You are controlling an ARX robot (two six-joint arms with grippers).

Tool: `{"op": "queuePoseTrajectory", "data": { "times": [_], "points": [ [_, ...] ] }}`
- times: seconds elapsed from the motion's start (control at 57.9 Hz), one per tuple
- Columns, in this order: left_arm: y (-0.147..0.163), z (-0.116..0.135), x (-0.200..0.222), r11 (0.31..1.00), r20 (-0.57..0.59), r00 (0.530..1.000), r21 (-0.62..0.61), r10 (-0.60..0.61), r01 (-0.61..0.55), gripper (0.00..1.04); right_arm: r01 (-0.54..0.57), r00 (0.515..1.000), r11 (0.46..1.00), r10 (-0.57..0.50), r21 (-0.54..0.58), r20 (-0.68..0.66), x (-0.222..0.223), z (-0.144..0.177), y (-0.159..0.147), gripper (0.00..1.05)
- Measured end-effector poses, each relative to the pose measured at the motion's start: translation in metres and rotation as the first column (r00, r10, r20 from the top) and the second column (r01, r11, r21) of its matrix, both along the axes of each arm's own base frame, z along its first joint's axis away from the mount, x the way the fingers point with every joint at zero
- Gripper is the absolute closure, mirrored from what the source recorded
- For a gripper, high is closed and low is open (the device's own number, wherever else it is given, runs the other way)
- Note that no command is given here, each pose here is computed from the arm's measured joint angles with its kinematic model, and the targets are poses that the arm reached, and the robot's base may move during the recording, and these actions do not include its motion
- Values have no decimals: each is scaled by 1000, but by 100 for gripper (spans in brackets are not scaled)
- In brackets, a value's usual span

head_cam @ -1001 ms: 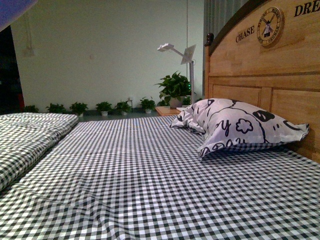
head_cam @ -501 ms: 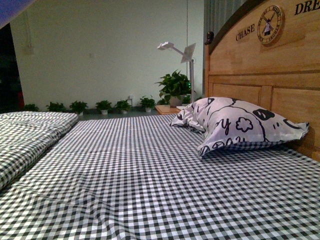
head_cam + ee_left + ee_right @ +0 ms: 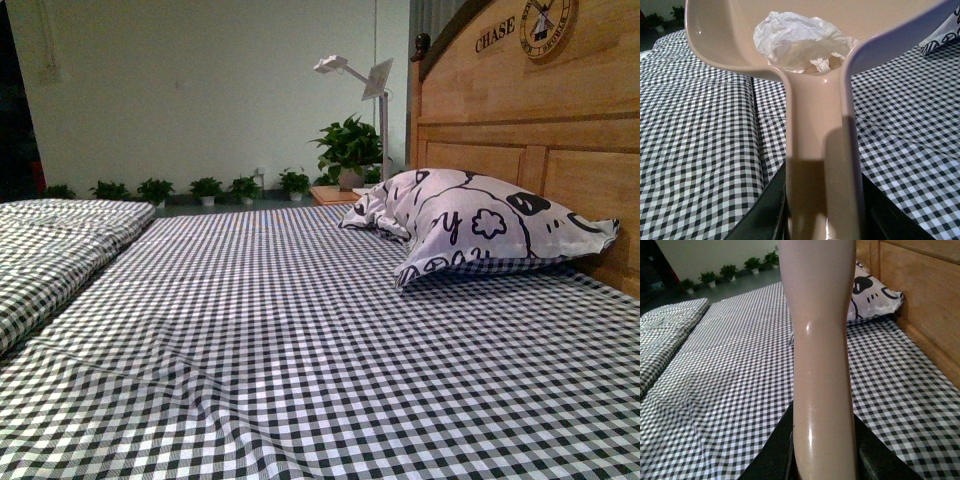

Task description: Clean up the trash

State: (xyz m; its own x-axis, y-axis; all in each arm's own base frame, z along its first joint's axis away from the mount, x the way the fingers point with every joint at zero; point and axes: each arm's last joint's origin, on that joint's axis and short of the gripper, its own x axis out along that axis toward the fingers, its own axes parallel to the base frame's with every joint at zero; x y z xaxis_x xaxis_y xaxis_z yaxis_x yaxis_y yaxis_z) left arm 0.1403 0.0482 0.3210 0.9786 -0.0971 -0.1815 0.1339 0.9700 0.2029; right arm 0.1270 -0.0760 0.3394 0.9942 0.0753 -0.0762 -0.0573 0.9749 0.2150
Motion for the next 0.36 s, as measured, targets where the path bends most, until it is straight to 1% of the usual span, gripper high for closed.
{"op": "queuePoseTrajectory", "data": {
  "times": [0.363],
  "points": [
    [0,0,0,1000,0,1000,0,0,0,78,0,1000,1000,0,0,0,0,0,0,85]
  ]
}}
